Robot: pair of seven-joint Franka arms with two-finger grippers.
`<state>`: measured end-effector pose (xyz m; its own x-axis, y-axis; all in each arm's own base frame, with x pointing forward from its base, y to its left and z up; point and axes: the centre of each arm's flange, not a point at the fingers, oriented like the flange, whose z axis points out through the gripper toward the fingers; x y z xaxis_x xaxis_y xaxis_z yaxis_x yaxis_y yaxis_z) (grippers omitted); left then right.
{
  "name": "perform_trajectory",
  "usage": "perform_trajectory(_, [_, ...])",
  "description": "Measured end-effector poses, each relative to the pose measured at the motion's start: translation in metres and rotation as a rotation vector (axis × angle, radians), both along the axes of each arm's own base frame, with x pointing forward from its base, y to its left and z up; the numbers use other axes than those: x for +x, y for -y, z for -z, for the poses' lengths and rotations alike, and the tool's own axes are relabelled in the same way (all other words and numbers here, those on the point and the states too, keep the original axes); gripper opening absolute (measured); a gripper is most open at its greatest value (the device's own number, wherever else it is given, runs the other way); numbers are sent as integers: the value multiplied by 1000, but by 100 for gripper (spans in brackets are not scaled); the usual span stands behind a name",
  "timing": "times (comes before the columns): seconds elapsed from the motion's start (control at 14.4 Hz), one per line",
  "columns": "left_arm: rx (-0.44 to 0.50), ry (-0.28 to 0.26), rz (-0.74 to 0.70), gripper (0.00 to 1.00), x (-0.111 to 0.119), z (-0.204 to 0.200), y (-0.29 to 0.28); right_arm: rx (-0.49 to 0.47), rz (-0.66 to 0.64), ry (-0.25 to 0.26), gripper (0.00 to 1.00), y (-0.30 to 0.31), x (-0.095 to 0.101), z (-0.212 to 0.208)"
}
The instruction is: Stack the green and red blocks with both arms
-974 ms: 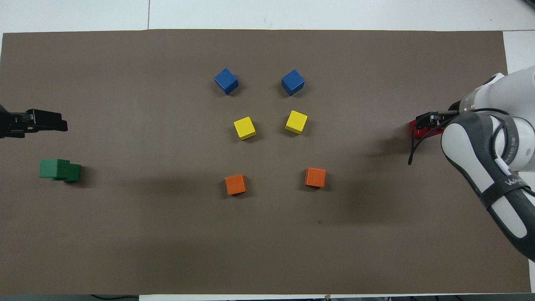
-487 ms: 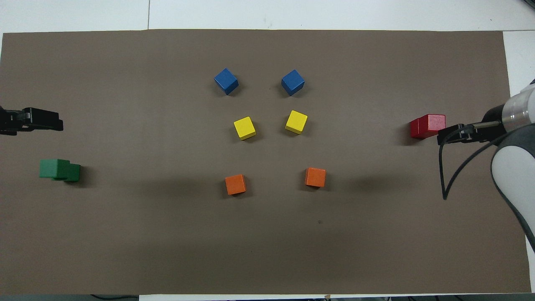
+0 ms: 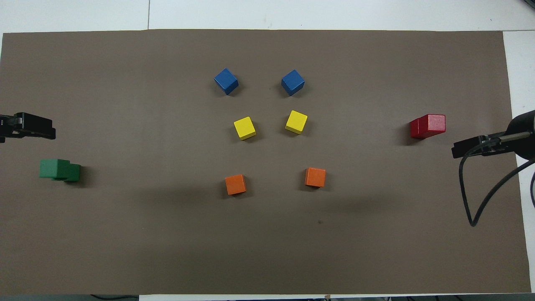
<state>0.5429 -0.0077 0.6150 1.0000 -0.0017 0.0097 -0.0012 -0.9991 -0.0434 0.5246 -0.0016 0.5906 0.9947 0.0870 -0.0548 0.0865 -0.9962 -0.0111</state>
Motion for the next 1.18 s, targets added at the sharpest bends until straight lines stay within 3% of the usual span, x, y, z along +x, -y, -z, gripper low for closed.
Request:
perform_trajectory(0.28, [-1, 0, -3, 100, 0, 0, -1, 4, 0, -9, 100, 1, 17, 7])
perform_trajectory(1.18, [-19, 17, -5, 100, 2, -1, -1, 4, 2, -17, 100, 1, 17, 6])
